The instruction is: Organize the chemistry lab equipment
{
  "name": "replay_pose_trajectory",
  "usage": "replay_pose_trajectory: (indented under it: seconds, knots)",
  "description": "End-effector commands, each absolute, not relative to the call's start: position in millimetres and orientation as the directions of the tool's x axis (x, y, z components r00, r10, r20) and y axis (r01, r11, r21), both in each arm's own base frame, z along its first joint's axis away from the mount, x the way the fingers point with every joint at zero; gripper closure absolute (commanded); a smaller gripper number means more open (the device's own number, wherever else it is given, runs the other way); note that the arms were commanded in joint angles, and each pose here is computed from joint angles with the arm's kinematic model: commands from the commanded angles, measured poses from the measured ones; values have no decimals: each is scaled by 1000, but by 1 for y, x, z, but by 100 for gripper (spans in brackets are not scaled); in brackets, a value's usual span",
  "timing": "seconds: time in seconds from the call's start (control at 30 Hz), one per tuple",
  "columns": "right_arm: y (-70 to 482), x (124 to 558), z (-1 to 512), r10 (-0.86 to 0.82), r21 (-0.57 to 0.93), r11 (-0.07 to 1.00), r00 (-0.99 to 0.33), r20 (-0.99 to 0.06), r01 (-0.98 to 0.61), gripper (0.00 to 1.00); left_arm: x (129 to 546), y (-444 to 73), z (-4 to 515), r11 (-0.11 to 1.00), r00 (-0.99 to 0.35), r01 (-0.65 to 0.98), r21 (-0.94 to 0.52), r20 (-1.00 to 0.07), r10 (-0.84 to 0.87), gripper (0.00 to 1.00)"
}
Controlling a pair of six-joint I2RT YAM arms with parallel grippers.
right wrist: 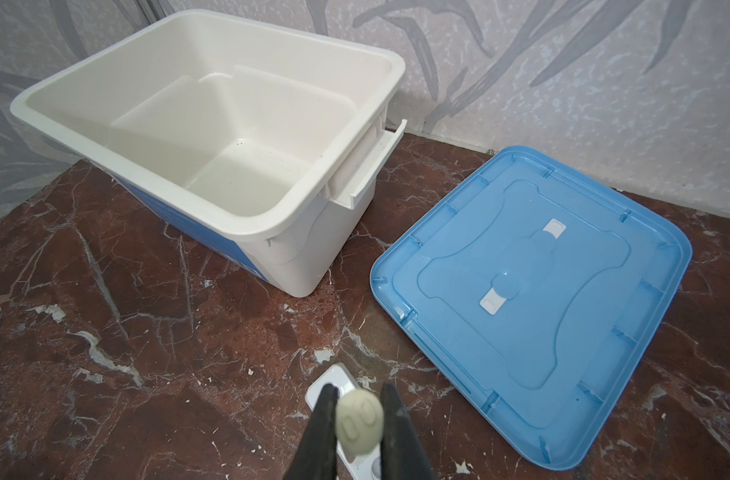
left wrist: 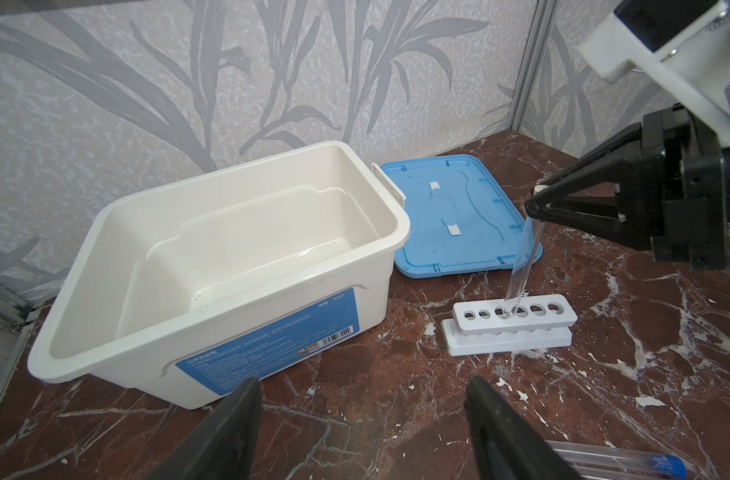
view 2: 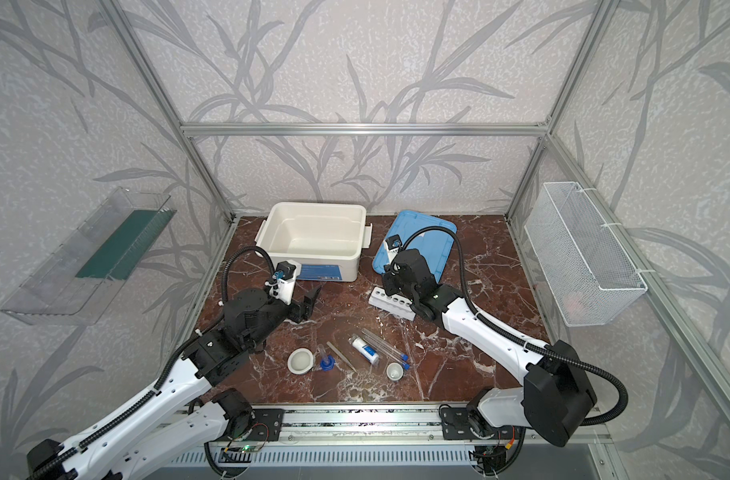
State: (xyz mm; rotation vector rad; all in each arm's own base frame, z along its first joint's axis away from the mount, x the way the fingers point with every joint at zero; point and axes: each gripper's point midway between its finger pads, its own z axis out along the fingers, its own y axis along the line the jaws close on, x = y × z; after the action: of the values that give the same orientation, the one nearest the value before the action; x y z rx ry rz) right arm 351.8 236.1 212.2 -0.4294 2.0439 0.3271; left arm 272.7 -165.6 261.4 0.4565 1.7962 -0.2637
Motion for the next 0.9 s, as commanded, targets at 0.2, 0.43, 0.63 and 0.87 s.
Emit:
replay_pose_trajectory:
  seconds: [0.2, 0.43, 0.63, 0.87]
  knots:
    - [240, 360, 206, -169, 34, 903, -429, -887, -428, 98, 273, -168, 261, 893, -214, 449, 33, -966, 143, 22]
    - [238, 361, 201, -171, 30, 907, -432, -886, -420, 98, 275, -169, 258, 893, -221, 449, 35, -964, 149, 22]
    - [233, 359, 191, -174, 30, 911, -448, -877, -412, 98, 279, -172, 255, 891, -230, 453, 29, -962, 149, 22]
    - [235, 359, 181, -156, 55, 908, -458, -875, -415, 98, 281, -173, 252, 890, -243, 455, 20, -959, 146, 22]
